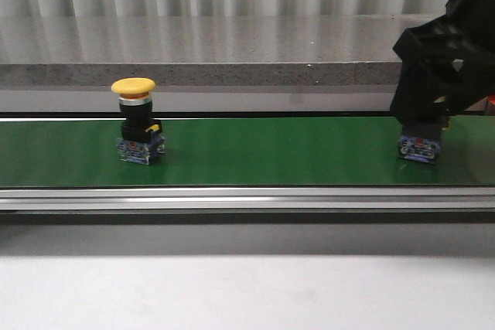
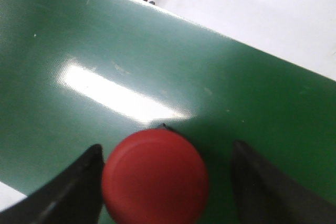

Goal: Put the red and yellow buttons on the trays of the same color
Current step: 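Grasp the red button at the belt end with the right gripper, then lower the red button into the red tray and open the right gripper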

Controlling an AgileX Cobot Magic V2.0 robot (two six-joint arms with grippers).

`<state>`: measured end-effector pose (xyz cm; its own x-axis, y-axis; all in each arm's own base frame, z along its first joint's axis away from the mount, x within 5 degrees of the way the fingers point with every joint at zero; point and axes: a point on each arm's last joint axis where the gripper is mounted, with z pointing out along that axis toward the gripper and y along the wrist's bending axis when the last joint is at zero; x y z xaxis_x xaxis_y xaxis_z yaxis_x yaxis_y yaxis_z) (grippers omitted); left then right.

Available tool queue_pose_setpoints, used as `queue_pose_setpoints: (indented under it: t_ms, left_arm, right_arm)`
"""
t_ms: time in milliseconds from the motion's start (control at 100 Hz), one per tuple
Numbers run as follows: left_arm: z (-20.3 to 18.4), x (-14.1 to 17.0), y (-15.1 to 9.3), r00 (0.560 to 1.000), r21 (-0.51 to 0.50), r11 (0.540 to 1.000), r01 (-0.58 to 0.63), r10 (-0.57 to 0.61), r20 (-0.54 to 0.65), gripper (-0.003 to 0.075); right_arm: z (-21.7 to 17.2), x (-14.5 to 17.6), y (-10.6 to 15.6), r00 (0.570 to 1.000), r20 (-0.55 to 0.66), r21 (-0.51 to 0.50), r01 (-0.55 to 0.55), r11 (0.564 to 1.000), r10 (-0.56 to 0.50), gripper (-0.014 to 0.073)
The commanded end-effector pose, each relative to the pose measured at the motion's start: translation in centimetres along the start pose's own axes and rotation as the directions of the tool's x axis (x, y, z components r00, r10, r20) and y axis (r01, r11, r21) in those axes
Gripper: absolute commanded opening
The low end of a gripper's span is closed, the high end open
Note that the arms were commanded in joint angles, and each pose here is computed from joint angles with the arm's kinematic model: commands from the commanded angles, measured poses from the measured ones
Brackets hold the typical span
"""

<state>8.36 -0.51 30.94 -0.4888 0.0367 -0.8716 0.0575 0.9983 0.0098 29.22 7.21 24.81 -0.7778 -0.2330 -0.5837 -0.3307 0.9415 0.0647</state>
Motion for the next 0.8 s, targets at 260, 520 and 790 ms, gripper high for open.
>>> queue_pose_setpoints:
  t_ms: [260, 520, 790]
  left_arm:
    - [-0.4, -1.3, -0.2, 0.996, 0.023, 1.0, 0.004, -0.006, 0.087, -0.002]
    - [-0.4, -1.3, -0.2, 0.996, 0.023, 1.0, 0.004, -0.006, 0.087, -0.002]
    - [-0.4, -1.3, -0.2, 0.996, 0.023, 1.0, 0.004, -0.006, 0.087, -0.002]
  right_arm:
    - [-3.5, -3.2, -1.8, 0.996, 0.085, 0.024, -0.028, 0.999, 0.025, 0.0193]
    - [-8.4, -5.7, -8.6, 0.96, 0.215, 0.148, -0.215, 0.965, 0.181, 0.0193]
    - [-13.2, -5.5, -17.3, 0.843, 0.422, 0.287, -0.472, 0.833, 0.332, 0.0193]
